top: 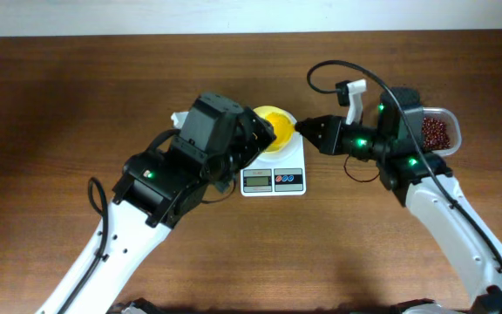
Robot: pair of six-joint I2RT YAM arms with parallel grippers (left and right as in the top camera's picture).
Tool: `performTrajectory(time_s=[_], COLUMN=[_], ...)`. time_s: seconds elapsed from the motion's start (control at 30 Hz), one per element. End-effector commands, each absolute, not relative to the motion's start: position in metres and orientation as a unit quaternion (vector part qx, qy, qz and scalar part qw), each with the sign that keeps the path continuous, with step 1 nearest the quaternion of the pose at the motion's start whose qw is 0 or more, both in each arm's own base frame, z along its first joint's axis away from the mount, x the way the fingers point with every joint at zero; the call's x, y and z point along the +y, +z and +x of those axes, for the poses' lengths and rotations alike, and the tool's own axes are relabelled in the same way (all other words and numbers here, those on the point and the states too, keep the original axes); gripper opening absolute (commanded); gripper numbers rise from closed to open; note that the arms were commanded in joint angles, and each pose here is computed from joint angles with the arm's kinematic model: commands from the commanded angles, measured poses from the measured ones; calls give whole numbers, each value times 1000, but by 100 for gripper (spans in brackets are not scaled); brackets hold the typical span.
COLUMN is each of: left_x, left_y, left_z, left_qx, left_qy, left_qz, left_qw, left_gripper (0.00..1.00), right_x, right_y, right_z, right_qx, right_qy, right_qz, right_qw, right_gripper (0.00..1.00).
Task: Scoop item into bowl and weigh 50g on scale
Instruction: 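Carry the scoop with the right gripper over the bean tub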
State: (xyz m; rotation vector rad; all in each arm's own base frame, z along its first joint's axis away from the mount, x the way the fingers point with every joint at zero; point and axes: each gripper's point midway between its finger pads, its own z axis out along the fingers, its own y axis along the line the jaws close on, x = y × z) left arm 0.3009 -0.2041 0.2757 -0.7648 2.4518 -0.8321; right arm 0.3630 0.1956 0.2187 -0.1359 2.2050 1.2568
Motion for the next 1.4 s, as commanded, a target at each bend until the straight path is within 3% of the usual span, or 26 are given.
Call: performTrajectory(time_s=[0.0,0.27,0.47,0.5,0.6,0.67,0.7,0.83,1.0,1.37], left_x=[-198,-165,-153,-154,-159,-165,-168,-186,-214,-258], left_y=[284,275,267,264,241,228,223,211,189,80], left_z=[302,308,312,313,314,312,311,304,293,287], left_qx=[913,921,936,938,952,960,963,967,969,976], left_qy=[-262,-170,-95,-90,-74,-77,-80,-85,-23,64], left_qz=[-155,-159,-68,-61,-49,-42,-39,-57,71,142], left_qw=[272,312,332,328,292,265,255,235,234,152], left_gripper=[99,99,100,95,62,15,0,0,0,0], right_x=[181,104,67,62,56,50,46,38,29,29], right_y=[239,266,255,255,256,256,256,255,255,252], right_z=[382,386,377,377,378,378,379,380,380,376], right_qx=[850,922,939,939,937,938,937,938,937,941], right_qy=[389,148,49,36,20,19,18,43,53,53], right_qz=[-72,-10,30,35,41,48,53,66,78,78], right_qw=[348,357,339,340,345,344,344,337,335,326], right_gripper=[4,4,4,4,4,4,4,4,4,4])
